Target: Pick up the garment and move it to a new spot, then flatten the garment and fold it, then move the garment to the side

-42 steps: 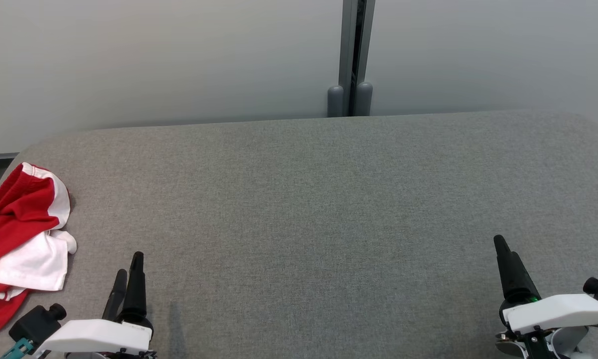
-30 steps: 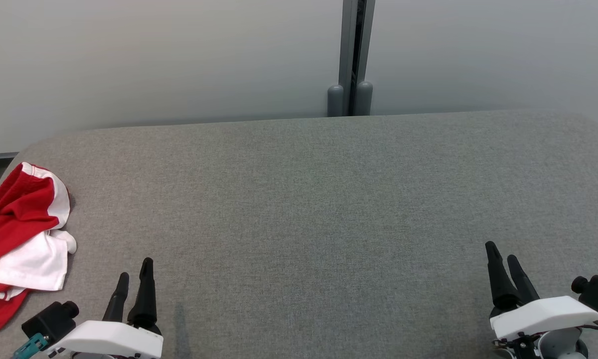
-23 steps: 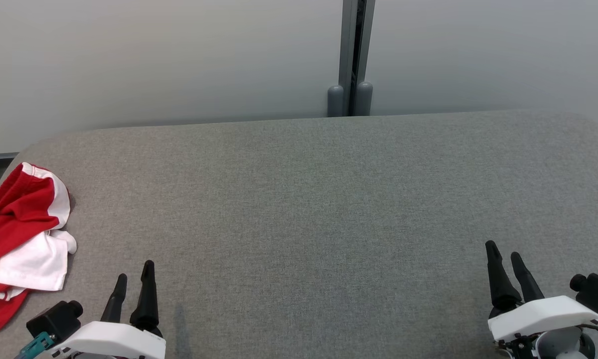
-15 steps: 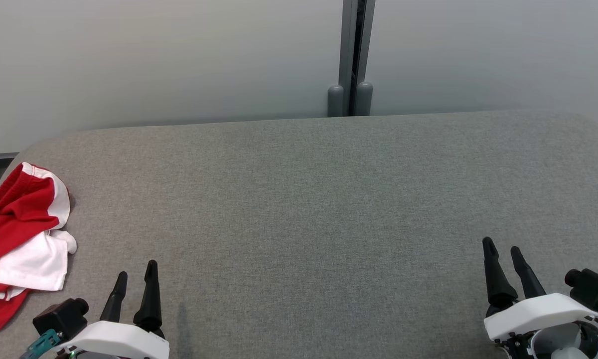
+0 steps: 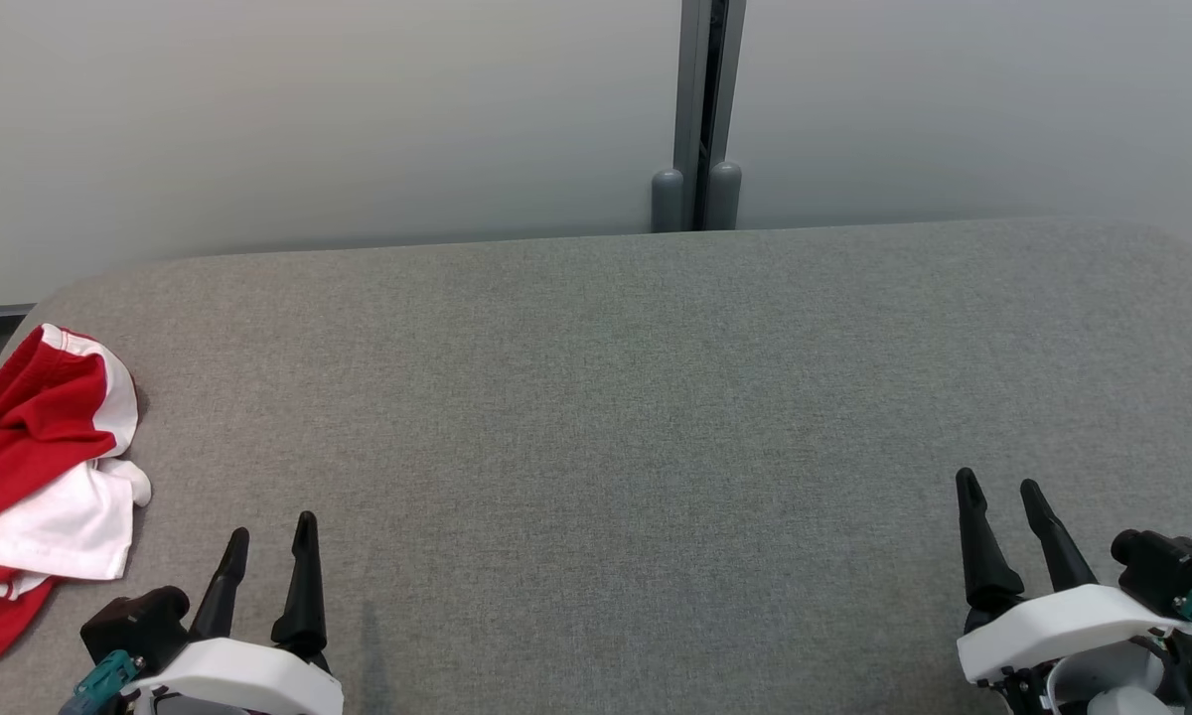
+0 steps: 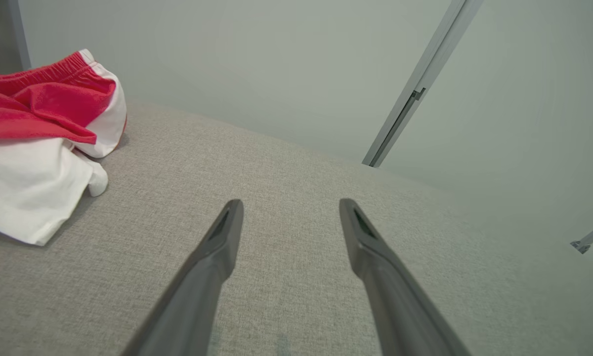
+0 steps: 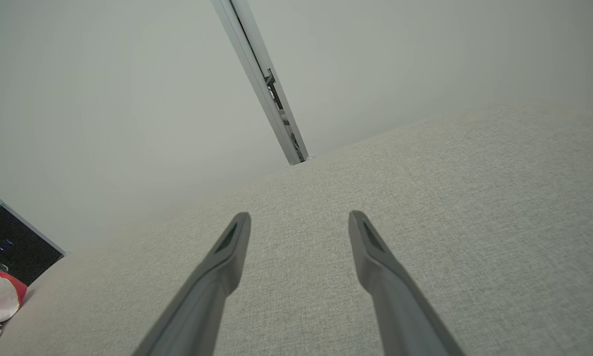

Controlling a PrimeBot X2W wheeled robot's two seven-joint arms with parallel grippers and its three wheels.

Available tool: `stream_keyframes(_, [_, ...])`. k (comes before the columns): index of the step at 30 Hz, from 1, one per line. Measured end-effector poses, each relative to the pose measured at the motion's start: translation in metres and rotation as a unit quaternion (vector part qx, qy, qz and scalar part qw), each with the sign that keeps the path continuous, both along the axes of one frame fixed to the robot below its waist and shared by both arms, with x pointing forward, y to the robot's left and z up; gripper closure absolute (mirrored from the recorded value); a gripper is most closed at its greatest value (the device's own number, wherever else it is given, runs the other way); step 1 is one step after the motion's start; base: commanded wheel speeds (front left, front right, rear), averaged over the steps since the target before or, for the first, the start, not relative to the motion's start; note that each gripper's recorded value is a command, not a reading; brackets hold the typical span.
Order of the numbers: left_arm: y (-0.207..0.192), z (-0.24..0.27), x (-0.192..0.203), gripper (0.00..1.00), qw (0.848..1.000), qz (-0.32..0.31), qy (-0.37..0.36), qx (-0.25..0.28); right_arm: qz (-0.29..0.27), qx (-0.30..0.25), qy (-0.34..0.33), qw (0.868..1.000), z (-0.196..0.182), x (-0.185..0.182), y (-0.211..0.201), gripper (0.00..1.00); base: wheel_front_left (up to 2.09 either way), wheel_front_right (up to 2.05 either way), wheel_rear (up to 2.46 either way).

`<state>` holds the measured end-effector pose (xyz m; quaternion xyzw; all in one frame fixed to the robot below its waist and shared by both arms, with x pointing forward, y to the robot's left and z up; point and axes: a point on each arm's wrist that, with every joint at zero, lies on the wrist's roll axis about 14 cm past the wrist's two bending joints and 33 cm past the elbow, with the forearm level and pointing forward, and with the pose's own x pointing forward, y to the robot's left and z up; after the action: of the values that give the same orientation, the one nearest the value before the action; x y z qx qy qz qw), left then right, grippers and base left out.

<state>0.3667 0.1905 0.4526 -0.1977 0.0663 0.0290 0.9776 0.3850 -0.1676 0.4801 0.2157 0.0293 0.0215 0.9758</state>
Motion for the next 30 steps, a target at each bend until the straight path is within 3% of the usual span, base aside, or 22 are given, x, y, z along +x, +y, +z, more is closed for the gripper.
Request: stream_keyframes(30, [-0.004,0.007,-0.002,0.0,0.99,-0.03,-0.024,0.139,0.017,-0.126,-0.05,0.991,0.017,-0.003,0.003,0.0,0.0,0.0,0.0])
